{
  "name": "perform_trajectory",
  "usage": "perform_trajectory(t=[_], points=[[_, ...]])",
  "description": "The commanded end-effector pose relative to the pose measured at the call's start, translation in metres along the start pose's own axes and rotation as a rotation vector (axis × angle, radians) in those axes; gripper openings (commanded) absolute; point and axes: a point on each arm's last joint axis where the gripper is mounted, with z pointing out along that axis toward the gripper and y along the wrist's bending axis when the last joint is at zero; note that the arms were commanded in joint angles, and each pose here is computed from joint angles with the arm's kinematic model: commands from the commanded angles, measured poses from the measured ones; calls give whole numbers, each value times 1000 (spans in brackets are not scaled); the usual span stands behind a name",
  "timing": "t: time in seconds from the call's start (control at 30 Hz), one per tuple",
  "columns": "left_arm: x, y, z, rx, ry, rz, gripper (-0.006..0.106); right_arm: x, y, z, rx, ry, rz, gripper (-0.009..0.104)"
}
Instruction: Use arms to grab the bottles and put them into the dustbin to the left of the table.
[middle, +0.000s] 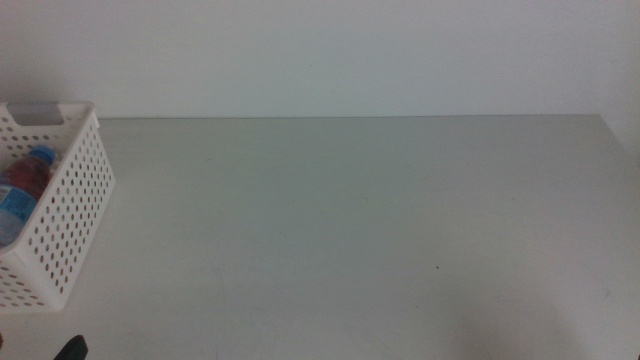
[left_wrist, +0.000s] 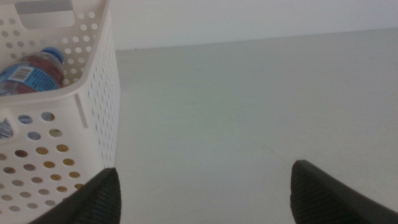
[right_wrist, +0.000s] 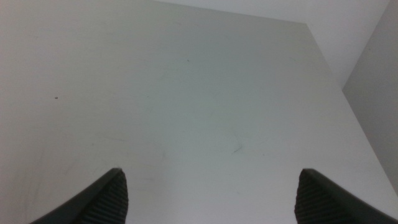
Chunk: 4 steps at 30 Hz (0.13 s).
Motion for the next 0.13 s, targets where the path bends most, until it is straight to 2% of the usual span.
perform_trajectory(t=[0.0, 0.1], points=[[-8, 0, -2, 7, -105, -26, 93, -7, -2, -2, 25, -85, -22, 87], [-8, 0, -2, 11, -105, -26, 93, -7, -2, -2, 25, -85, -22, 87]])
